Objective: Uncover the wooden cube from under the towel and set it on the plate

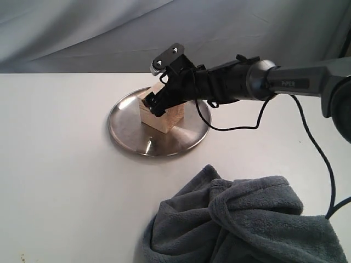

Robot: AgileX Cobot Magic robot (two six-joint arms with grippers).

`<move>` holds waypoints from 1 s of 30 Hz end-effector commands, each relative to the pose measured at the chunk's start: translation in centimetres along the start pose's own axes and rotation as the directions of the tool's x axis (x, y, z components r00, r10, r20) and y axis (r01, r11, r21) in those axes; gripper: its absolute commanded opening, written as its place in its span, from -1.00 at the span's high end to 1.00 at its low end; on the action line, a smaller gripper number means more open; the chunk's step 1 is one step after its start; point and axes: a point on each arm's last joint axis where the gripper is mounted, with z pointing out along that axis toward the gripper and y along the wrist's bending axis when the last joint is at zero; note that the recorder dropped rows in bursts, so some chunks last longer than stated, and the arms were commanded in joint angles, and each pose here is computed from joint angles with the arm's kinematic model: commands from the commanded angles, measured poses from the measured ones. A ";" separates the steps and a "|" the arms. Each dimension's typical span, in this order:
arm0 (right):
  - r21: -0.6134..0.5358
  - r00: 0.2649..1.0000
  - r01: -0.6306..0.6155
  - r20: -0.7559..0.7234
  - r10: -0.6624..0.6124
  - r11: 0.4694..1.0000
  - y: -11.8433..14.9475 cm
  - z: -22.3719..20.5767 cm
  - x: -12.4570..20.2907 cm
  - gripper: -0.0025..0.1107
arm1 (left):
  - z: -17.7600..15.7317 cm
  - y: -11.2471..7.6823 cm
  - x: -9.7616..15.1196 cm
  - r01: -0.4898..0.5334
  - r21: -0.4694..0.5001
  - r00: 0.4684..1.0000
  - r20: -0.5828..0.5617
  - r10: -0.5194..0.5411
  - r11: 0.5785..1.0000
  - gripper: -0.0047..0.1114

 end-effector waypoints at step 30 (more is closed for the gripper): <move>-0.027 1.000 0.032 0.000 -0.032 0.999 -4.5 -25.1 -7.8 -0.81 | 0.0 0.0 0.1 0.000 0.006 1.000 0.006 0.000 1.000 0.92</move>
